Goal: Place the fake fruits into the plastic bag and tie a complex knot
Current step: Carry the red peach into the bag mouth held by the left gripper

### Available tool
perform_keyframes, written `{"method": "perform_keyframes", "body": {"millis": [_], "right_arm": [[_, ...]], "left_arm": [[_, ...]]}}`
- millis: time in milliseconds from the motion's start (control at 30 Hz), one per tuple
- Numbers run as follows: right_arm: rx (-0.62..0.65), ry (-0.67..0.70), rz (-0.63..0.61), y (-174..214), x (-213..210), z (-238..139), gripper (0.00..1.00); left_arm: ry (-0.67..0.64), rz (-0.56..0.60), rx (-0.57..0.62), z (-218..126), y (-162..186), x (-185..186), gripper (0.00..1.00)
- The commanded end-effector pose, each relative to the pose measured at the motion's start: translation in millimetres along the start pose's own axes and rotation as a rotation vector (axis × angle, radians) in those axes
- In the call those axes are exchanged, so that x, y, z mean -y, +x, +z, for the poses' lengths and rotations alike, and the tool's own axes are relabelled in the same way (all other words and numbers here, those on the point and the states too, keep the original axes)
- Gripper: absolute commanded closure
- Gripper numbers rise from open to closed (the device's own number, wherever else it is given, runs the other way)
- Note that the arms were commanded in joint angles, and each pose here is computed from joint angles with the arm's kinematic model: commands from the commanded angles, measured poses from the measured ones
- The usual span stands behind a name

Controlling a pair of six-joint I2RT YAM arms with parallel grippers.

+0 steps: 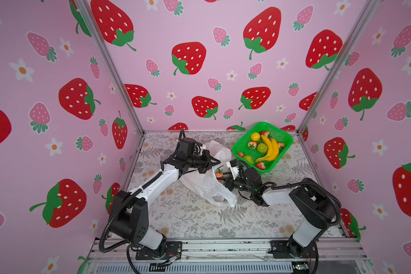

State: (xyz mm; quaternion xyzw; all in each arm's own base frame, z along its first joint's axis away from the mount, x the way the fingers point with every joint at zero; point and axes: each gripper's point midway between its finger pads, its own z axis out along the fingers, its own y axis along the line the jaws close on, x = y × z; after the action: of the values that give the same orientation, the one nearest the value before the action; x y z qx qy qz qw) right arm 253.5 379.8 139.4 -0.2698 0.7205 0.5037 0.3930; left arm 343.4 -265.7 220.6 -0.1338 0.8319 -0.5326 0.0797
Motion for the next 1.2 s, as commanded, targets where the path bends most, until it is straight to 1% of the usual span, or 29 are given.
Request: {"method": "perform_keyframes", "body": {"millis": [0, 200, 300, 500, 667, 733, 867, 967, 1167], "right_arm": [[0.01, -0.041, 0.027, 5, -13, 0, 0.46], [-0.082, -0.041, -0.027, 40, -28, -2, 0.46], [-0.086, -0.034, -0.034, 45, -29, 4, 0.46], [-0.025, -0.048, 0.009, 24, -26, 40, 0.45], [0.035, -0.012, 0.052, 3, -16, 65, 0.44], [0.048, 0.018, 0.083, -3, -9, 73, 0.41], [0.08, 0.11, 0.152, -8, 10, 81, 0.39], [0.044, 0.187, 0.17, 1, 25, 85, 0.37], [-0.022, 0.255, 0.187, 25, 43, 86, 0.36]], "left_arm": [[0.015, 0.044, 0.002, -10, -11, 9, 0.96], [-0.007, 0.06, 0.022, -19, -20, 3, 0.96], [-0.011, 0.051, 0.011, -16, -20, 0, 0.96], [0.0, 0.03, -0.003, -12, -20, -3, 0.95], [0.006, 0.037, 0.007, -14, -21, -3, 0.95], [0.008, 0.035, 0.01, -14, -21, -3, 0.95], [0.012, 0.03, 0.023, -18, -25, -4, 0.95], [0.011, 0.03, 0.047, -24, -31, -5, 0.95], [0.017, 0.028, 0.084, -36, -41, -4, 0.95]]}}
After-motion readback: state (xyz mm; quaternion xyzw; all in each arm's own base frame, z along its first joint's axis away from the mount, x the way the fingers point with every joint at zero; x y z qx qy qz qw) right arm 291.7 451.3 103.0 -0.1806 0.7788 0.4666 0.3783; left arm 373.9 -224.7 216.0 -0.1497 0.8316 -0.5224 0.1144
